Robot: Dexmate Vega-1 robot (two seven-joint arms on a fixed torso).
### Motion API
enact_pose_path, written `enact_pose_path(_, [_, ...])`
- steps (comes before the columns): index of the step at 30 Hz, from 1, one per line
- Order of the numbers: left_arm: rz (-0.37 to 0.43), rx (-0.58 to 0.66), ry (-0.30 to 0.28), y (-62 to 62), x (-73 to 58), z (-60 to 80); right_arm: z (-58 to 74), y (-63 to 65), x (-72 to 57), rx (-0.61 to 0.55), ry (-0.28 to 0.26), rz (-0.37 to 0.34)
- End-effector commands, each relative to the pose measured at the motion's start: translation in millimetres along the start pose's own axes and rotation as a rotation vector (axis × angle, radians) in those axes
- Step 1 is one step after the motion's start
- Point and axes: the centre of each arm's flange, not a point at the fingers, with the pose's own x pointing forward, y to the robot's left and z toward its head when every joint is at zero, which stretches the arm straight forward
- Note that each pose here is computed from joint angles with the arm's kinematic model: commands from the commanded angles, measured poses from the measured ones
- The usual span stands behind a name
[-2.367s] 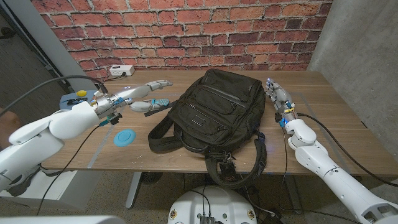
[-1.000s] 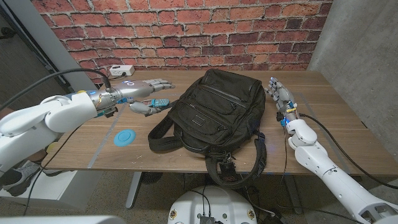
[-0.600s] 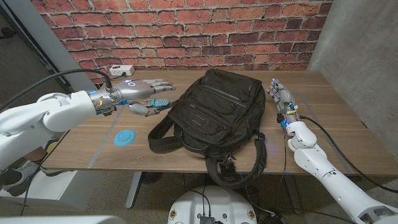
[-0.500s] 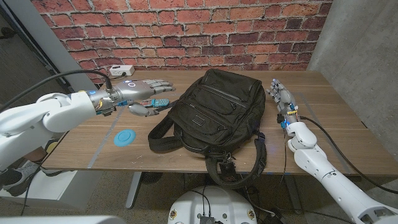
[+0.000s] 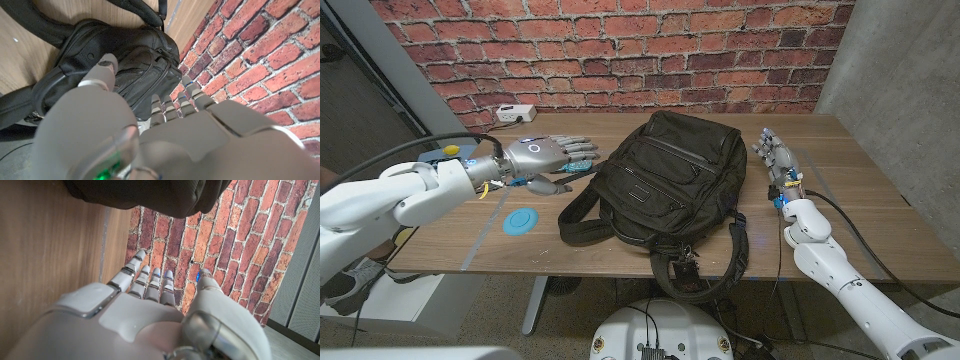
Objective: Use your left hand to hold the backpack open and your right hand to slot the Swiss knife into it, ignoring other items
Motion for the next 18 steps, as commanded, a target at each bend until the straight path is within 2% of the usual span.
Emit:
enact_pose_path(1, [0.116,0.124,0.006,-11.0,-5.0,7.6,-1.9,-5.1,-3.9,0.011,-0.006,-0.015])
enact_pose_path(8, [0.176,0.147,0.030,-19.2,-3.6,10.0,-4.2,-5.7,-4.5,0.016,-0.002,-0.016])
enact_pose_path(18, [0.201,0.124,0.065,-32.5,-3.7,13.2,-3.2,-8.9,-6.1,0.014,-0.004,-0.025])
